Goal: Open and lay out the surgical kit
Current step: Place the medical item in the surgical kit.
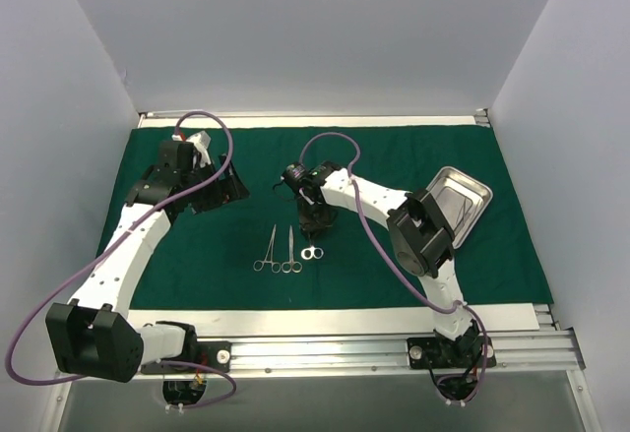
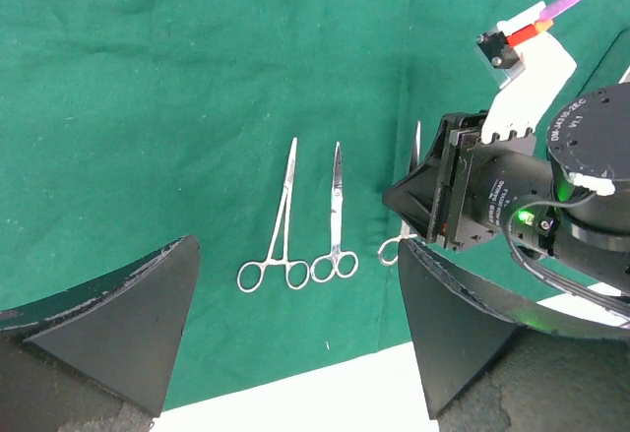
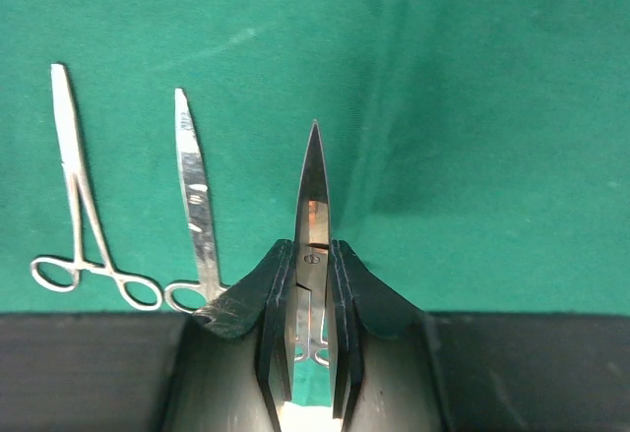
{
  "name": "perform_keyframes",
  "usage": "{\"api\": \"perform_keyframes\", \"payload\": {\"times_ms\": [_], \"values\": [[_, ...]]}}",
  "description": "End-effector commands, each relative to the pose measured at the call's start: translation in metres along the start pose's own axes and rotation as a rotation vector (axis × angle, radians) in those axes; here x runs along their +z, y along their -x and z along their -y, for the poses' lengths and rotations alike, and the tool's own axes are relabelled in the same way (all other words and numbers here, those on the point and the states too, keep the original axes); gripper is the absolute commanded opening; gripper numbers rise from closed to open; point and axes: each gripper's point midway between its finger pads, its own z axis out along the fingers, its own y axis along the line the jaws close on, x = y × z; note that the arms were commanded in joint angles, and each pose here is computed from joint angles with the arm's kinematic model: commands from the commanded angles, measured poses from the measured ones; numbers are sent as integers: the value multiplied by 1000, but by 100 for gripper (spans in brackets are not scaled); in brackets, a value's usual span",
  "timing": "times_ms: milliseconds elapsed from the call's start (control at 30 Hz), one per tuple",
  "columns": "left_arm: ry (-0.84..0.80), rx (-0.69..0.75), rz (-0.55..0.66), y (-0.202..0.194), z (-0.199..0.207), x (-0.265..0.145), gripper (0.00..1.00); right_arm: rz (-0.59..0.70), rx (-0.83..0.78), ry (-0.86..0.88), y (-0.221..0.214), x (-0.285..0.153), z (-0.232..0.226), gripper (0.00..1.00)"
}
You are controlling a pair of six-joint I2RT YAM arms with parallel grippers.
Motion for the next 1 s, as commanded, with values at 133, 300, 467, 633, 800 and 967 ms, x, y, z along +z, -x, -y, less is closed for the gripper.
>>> {"api": "perform_keyframes", "payload": {"times_ms": [133, 300, 467, 633, 800, 967], "values": [[-24, -6, -10, 1, 1, 4, 91, -46, 18, -16, -16, 11, 1, 0], [-22, -7, -16, -1, -1, 5, 91, -46, 31, -18, -18, 11, 3, 0], [-25, -9, -23, -4, -2, 5, 91, -62, 31, -9, -24, 14, 2, 0], [-23, -12, -28, -7, -4, 5, 91, -72, 43, -6, -28, 16, 3, 0], [-22, -14, -35, -9, -6, 7, 91, -90, 42, -3, -32, 20, 1, 0], [-18, -17, -34, -9, -8, 6, 90, -108, 48, -7, -36, 25, 3, 0]]}}
